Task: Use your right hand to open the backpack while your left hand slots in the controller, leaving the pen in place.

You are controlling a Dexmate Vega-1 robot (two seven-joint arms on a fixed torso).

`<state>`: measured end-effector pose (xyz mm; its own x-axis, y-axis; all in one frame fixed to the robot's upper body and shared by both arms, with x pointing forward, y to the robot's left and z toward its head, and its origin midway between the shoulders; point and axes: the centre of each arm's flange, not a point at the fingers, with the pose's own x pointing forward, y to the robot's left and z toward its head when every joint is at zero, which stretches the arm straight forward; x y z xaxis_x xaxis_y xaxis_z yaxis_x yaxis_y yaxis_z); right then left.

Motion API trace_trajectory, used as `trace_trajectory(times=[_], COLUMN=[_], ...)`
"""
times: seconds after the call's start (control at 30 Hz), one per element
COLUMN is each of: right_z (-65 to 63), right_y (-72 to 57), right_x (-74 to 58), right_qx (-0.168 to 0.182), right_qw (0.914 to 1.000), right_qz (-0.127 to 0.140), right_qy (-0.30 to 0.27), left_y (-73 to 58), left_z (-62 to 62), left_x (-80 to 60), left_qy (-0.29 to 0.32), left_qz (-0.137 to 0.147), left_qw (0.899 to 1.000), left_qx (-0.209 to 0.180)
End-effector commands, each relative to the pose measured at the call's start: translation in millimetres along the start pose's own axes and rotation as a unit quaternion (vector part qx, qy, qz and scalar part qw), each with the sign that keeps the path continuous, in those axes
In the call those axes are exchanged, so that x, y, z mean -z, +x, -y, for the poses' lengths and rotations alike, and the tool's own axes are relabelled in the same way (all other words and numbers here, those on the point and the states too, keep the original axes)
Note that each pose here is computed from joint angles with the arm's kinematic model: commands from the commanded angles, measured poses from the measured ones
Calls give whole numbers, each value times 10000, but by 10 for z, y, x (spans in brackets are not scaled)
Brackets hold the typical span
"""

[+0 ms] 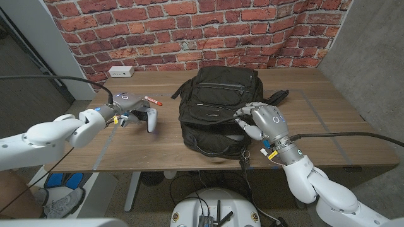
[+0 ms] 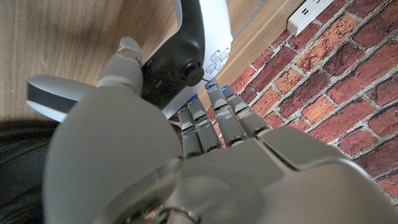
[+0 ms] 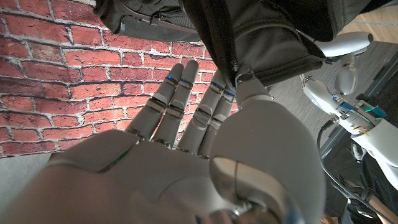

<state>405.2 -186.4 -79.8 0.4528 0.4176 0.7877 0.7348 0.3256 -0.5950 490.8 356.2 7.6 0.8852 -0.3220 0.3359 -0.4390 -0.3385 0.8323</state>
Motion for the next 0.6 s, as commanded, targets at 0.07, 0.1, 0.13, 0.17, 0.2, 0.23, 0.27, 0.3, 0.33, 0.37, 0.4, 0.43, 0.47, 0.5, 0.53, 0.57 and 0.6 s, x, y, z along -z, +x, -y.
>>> trace_trajectory(times=[0.07, 0.1, 0.13, 0.17, 0.2, 0.23, 0.27, 0.3, 0.33, 0.37, 0.4, 0.43, 0.47, 0.5, 0.53, 0.57, 0.6], right_z=[78, 81, 83, 88, 88, 92, 97, 102, 107, 113, 116, 131, 131, 138, 144, 151, 159], right_y=[99, 105, 110, 119, 119, 125, 129, 132, 137, 143, 147, 160, 161, 168, 175, 183, 192], right_x=[54, 59, 63, 71, 71, 77, 82, 86, 91, 97, 100, 110, 110, 113, 118, 124, 132], right_qx=[108, 109, 124, 137, 136, 148, 157, 165, 167, 159, 164, 177, 176, 170, 173, 187, 193], right_qw=[9994, 9994, 9993, 9990, 9990, 9987, 9984, 9984, 9983, 9979, 9975, 9968, 9968, 9967, 9963, 9957, 9952], right_qz=[-199, -225, -248, -303, -304, -345, -376, -385, -415, -466, -519, -589, -591, -611, -651, -696, -737], right_qy=[249, 259, 268, 310, 312, 353, 380, 378, 386, 418, 460, 512, 514, 513, 543, 588, 616], left_y=[-78, -80, -82, -86, -86, -88, -90, -92, -94, -97, -100, -104, -104, -105, -105, -105, -106], left_z=[-38, -42, -45, -54, -54, -58, -63, -68, -71, -75, -79, -92, -92, -98, -103, -107, -111], left_x=[-45, -48, -51, -57, -57, -60, -62, -65, -67, -70, -72, -85, -85, -92, -99, -104, -108], left_qy=[-27, -30, -32, -24, -24, -30, -23, -25, -28, -57, -87, -90, -90, -73, -80, -70, -62], left_qz=[-1, -11, -4, 9, 11, -1, 21, 21, 20, -2, 3, 8, 8, 39, 37, 58, 73], left_qw=[9999, 9999, 9999, 9999, 9999, 9999, 9999, 9999, 9998, 9998, 9997, 9997, 9997, 9997, 9996, 9996, 9996], left_qx=[-121, -126, -136, -151, -150, -156, -163, -164, -174, -185, -210, -238, -238, -249, -254, -266, -271])
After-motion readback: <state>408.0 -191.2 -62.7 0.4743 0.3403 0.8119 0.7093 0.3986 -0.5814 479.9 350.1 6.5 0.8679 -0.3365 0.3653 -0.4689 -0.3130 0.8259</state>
